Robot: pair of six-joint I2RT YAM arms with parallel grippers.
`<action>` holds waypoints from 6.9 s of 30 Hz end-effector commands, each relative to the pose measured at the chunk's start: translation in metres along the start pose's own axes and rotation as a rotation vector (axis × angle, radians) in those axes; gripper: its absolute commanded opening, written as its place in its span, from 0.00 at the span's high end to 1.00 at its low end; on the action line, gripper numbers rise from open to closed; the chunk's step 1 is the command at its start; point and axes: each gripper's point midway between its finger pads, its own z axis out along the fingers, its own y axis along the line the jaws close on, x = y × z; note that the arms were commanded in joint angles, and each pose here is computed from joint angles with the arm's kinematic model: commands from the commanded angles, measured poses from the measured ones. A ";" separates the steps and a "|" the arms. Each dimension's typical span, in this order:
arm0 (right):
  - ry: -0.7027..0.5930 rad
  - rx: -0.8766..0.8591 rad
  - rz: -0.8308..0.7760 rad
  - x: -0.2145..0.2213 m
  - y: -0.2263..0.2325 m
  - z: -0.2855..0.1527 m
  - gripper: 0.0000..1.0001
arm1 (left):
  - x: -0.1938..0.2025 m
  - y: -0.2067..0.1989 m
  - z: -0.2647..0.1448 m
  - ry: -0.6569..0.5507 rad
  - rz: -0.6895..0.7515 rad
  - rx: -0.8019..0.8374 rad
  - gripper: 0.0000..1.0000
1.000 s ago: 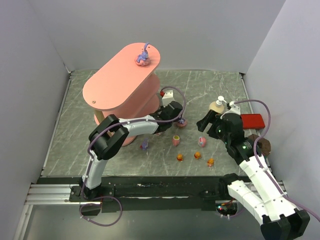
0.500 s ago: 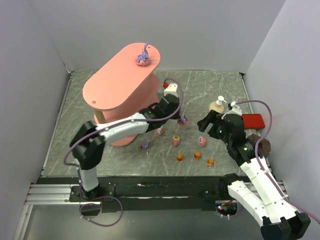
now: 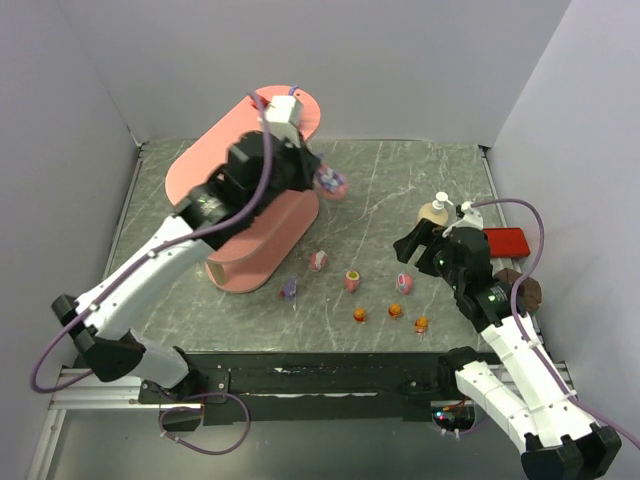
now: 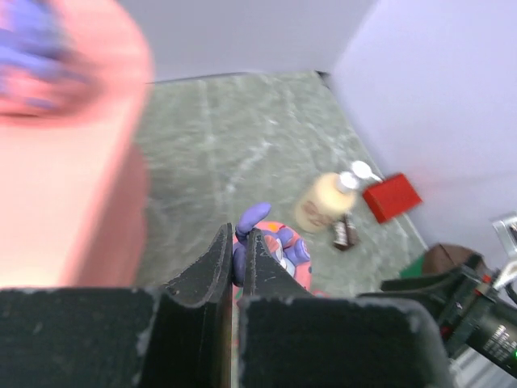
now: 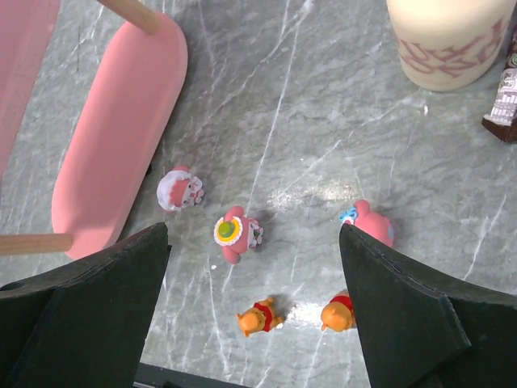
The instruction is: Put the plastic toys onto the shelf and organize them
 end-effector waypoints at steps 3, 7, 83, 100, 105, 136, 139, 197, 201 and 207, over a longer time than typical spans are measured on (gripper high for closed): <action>-0.042 -0.035 -0.002 -0.018 0.012 0.004 0.08 | -0.061 0.025 -0.056 -0.062 0.025 -0.012 0.99; -0.030 -0.051 0.002 -0.015 0.016 0.008 0.08 | -0.079 0.051 -0.073 -0.083 0.010 -0.062 0.99; 0.051 -0.211 -0.082 0.010 0.034 0.023 0.00 | -0.123 0.125 -0.067 -0.033 0.034 -0.025 0.25; 0.085 -0.856 -0.584 0.094 0.168 -0.013 0.00 | -0.114 0.174 -0.218 -0.486 -0.081 -0.412 0.04; 0.155 -0.855 -0.711 0.142 0.185 0.022 0.01 | -0.102 0.189 -0.265 -0.643 -0.102 -0.500 0.04; -0.001 -0.736 -0.723 0.231 0.172 0.124 0.13 | -0.072 0.221 -0.234 -0.620 -0.096 -0.581 0.04; -0.011 -0.743 -0.719 0.232 0.172 0.124 0.14 | -0.070 0.224 -0.232 -0.614 -0.094 -0.599 0.04; 0.029 -0.611 -0.572 0.155 0.217 0.086 1.00 | -0.058 0.235 -0.220 -0.570 -0.073 -0.635 0.03; 0.000 -0.581 -0.517 0.101 0.240 0.053 1.00 | -0.058 0.235 -0.222 -0.574 -0.079 -0.635 0.04; 0.022 -0.594 -0.470 0.057 0.262 0.012 1.00 | -0.058 0.234 -0.220 -0.569 -0.083 -0.626 0.04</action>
